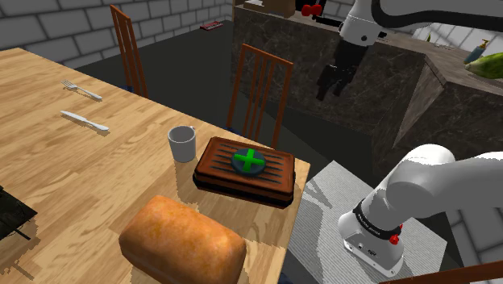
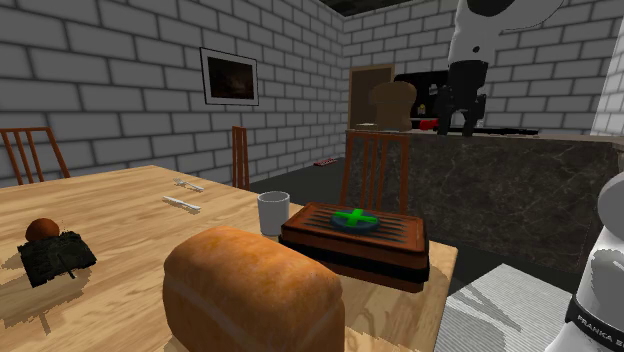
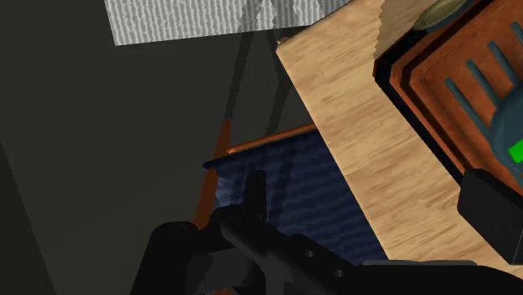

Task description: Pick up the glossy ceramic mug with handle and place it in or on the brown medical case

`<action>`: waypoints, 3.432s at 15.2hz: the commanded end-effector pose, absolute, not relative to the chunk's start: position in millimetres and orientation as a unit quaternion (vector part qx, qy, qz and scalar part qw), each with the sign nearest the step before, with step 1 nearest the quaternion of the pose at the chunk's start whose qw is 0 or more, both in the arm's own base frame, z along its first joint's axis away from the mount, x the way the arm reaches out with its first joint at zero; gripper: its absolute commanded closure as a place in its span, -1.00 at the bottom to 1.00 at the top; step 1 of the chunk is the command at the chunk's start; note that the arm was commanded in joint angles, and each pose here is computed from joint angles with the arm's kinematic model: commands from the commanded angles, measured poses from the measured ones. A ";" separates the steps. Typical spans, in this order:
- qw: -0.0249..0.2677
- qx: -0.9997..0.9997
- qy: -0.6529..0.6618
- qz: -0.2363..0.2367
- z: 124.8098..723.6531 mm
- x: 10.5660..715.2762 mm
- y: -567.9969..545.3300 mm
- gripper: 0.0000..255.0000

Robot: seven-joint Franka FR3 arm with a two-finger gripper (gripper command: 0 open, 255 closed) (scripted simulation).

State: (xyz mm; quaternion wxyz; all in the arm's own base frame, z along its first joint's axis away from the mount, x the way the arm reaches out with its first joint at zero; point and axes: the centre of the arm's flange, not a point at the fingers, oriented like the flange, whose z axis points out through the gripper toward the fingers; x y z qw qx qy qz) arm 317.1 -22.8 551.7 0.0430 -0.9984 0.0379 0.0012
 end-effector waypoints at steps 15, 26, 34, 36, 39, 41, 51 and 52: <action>0.018 -0.998 0.064 -0.005 500.3 404.6 138.2 -1.00; -0.001 -0.996 0.084 -0.010 455.0 479.4 259.5 -1.00; -0.016 -0.995 0.098 -0.014 419.4 537.1 344.5 -1.00; -0.019 -0.995 0.102 -0.015 410.2 551.9 365.4 -1.00; -0.024 -0.994 0.107 -0.016 396.1 574.5 396.3 -1.00; -0.027 -0.993 0.110 -0.017 389.6 584.8 410.2 -1.00; -0.027 -0.993 0.110 -0.017 349.7 585.9 407.9 -1.00; -0.027 -0.993 0.110 -0.017 349.7 585.9 407.9 -1.00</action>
